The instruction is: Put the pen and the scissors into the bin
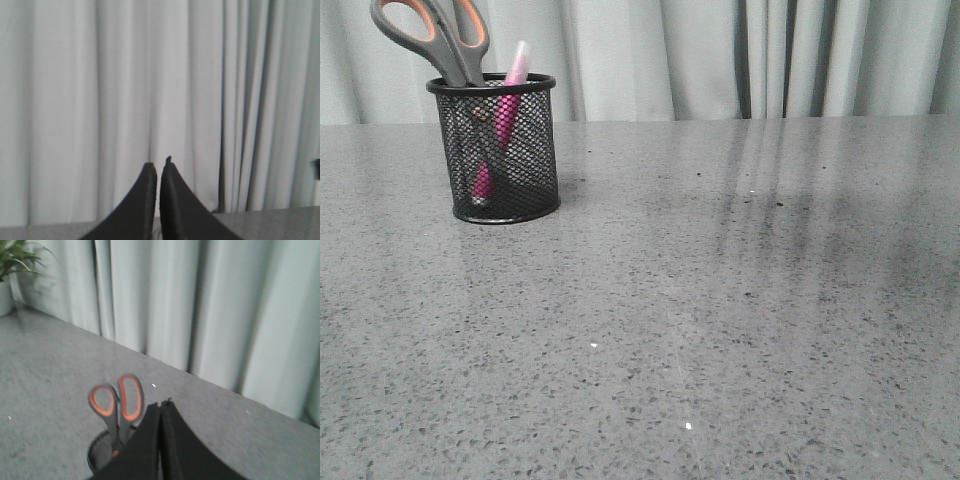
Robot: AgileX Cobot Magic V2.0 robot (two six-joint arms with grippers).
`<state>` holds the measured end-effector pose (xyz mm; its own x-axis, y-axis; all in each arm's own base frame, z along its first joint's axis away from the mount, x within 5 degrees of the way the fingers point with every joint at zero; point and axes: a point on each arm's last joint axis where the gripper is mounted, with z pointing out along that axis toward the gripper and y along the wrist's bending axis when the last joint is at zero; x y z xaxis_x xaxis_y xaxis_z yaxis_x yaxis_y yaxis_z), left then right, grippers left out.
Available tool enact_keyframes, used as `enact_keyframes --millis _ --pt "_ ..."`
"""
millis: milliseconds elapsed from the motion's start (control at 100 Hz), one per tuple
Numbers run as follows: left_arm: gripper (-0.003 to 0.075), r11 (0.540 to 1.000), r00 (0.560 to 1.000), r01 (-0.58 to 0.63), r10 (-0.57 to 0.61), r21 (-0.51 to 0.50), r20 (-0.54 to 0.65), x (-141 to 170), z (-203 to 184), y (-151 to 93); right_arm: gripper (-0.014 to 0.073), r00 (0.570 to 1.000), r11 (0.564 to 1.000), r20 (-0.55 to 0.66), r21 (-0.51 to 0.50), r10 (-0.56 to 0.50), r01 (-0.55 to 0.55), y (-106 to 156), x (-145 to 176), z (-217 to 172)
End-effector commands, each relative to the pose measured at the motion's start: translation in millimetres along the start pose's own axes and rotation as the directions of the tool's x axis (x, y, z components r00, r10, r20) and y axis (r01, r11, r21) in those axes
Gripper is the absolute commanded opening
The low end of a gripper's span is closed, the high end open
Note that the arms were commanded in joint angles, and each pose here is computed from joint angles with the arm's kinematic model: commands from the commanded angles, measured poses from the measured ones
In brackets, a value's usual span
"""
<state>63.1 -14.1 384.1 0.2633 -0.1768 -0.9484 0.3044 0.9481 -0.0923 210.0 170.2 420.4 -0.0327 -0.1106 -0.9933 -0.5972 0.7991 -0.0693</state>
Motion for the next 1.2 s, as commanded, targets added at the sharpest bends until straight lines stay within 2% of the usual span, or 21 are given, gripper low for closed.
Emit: enact_keyframes --millis 0,110,180,280,390,560,600,720,1190 --pt "-0.0019 0.996 0.996 0.088 -0.088 -0.019 0.0 8 -12 4 -0.0061 0.999 0.996 -0.008 0.081 -0.032 0.033 -12 -2 -61" --pt "-0.0019 0.988 0.988 0.153 -0.153 -0.022 -0.03 34 -26 8 -0.0061 0.985 0.983 -0.172 0.18 0.001 0.03 -23 41 -117" --pt "-0.0019 0.981 0.98 0.19 -0.191 -0.023 -0.056 48 -32 9 -0.0061 0.983 0.978 -0.183 0.203 -0.008 0.046 -26 62 -150" --pt "-0.0019 0.983 0.98 0.185 -0.185 -0.005 -0.076 62 -36 8 -0.0061 0.995 0.977 -0.098 0.213 -0.003 0.024 -28 82 -193" --pt "-0.0019 0.983 0.979 0.183 -0.182 -0.002 -0.094 69 -36 8 -0.0061 0.997 0.972 -0.069 0.235 0.039 -0.021 -30 105 -223" --pt "-0.0019 0.983 0.979 0.182 -0.182 -0.002 -0.096 70 -36 8 -0.0061 0.996 0.972 0.094 0.236 -0.005 -0.018 -30 127 -259" --pt "-0.0019 0.983 0.979 0.182 -0.182 -0.002 -0.096 70 -36 8 -0.0061 0.994 0.971 0.105 0.238 -0.023 -0.003 -30 131 -262" --pt "-0.0019 0.983 0.979 0.183 -0.182 0.001 -0.096 70 -36 7 -0.0061 1.0 0.967 0.014 0.253 -0.017 0.013 -31 136 -254" --pt "-0.0019 0.983 0.979 0.182 -0.182 -0.003 -0.096 70 -36 8 -0.0061 1.0 0.971 0.02 0.24 -0.017 0.012 -30 134 -251"
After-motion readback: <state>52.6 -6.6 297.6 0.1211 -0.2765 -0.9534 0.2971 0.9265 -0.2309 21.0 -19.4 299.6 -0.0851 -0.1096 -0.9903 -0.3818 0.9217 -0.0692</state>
